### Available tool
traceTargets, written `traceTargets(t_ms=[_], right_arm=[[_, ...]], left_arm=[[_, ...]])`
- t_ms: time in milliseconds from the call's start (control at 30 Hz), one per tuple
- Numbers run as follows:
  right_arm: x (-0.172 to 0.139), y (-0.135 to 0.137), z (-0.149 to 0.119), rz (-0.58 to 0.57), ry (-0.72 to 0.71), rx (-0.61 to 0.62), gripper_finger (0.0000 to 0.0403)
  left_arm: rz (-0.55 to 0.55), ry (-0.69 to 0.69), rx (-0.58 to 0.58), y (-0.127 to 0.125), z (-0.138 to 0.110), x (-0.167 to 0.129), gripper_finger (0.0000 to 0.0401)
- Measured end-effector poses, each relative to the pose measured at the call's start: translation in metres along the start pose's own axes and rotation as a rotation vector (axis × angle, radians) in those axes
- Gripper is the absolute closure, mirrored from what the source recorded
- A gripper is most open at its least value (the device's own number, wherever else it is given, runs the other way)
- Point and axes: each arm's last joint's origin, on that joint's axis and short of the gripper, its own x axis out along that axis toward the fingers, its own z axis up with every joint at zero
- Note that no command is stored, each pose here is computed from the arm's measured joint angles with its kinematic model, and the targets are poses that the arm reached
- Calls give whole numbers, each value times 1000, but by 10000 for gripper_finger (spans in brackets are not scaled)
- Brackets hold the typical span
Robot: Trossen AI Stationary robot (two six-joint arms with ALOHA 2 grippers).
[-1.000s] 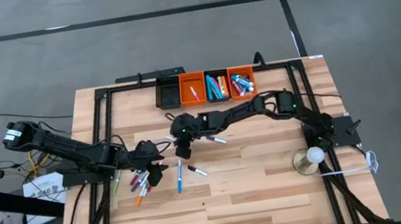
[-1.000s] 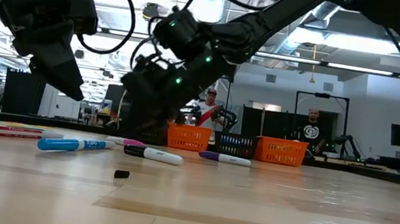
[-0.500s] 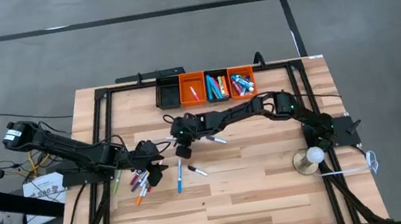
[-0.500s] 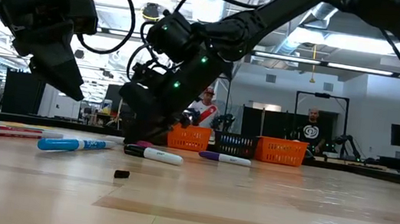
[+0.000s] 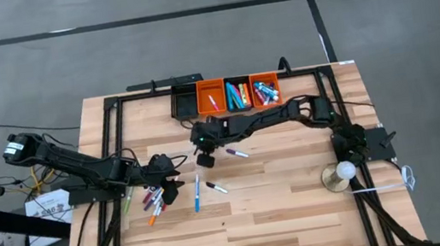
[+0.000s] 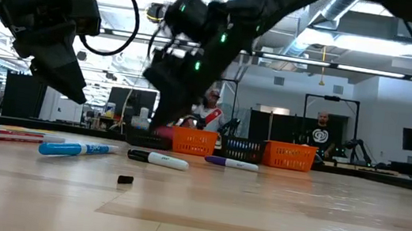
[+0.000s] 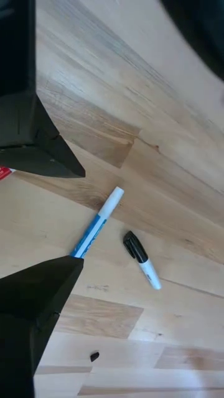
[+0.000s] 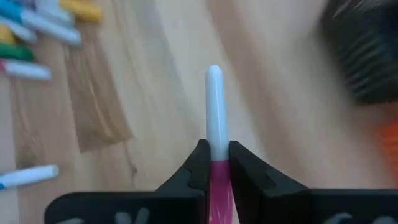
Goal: Pick & Place Markers
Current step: Put the white pink highlighter pen into the left orange bin
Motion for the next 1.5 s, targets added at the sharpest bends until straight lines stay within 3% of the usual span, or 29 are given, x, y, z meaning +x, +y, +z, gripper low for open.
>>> traceTargets(t_ms=[167, 400, 533, 733, 1033, 1500], right_arm=[[-36, -21, 14, -44, -21, 2, 377], [-80, -78, 27, -193, -45, 67, 377], [-87, -116, 26, -234, -47, 146, 370], [-72, -157, 14, -183, -14, 262, 369], [-37, -167, 3, -183, 9, 305, 356], [-42, -163, 6, -178, 0, 290, 302]], left_arm=[[0, 0, 0, 0, 0, 0, 187], [-2, -3, -1, 0, 0, 0, 187], [1, -7, -1, 0, 1, 0, 187], [3, -9, -1, 0, 1, 0, 187], [0, -14, 0, -1, 1, 0, 187], [0, -14, 0, -1, 1, 0, 187]])
